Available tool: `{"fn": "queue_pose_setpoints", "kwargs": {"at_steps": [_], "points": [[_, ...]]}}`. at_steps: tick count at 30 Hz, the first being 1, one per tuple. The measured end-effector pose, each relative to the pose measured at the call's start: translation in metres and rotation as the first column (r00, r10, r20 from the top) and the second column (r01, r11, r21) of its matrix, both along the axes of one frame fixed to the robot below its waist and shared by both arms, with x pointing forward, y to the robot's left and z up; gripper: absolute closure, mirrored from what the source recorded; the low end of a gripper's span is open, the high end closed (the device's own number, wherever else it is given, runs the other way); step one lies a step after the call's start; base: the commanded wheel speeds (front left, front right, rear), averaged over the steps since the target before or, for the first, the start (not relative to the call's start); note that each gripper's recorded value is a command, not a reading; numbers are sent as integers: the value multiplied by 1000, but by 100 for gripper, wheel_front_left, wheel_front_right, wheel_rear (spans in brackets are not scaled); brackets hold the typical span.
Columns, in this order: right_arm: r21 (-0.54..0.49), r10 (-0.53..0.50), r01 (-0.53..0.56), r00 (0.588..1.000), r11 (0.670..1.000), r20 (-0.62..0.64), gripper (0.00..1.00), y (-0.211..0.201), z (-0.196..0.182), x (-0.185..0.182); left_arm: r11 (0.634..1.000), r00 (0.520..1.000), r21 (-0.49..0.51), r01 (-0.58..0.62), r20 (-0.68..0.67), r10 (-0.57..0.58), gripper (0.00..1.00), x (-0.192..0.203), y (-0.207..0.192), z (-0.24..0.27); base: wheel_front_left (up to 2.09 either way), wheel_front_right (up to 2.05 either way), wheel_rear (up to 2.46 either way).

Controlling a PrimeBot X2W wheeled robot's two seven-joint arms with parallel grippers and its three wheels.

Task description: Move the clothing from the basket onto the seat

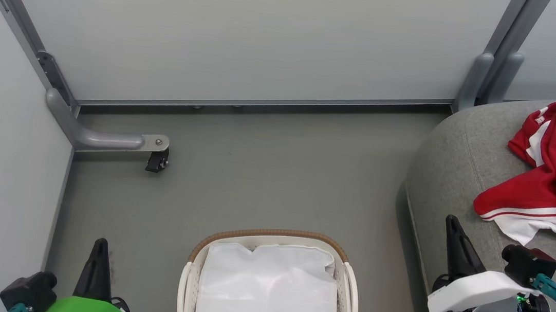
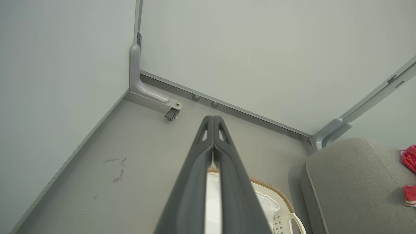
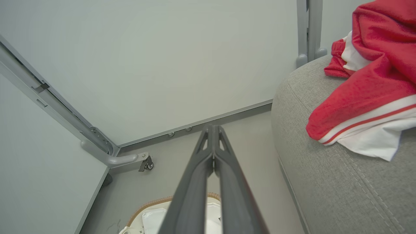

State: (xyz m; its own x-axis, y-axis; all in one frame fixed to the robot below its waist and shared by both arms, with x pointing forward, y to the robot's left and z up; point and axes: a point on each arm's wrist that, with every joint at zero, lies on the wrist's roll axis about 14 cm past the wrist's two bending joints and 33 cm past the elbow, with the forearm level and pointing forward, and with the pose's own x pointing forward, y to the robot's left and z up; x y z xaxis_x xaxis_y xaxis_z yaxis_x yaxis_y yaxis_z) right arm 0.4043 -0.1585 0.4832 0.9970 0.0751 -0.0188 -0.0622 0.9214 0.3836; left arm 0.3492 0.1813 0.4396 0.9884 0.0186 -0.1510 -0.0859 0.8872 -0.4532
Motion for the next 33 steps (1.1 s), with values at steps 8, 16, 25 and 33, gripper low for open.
{"fn": "queue_pose_setpoints", "kwargs": {"at_steps": [8,16,25,33], "points": [[134,-31,35,999,990,-29,100,-7,-2,-2,992,999,-121,-40,-15,38,100,2,6,0,0,0,0],[248,-52,62,998,967,-47,100,-13,0,-3,971,998,-229,-63,-13,61,100,7,8,5,0,0,0],[366,-65,84,996,927,-64,100,-17,1,-3,937,996,-340,-86,-16,86,100,12,12,10,0,0,0],[466,-72,101,994,879,-81,100,-21,2,-4,897,995,-433,-94,-14,97,100,15,13,14,0,0,0]]}}
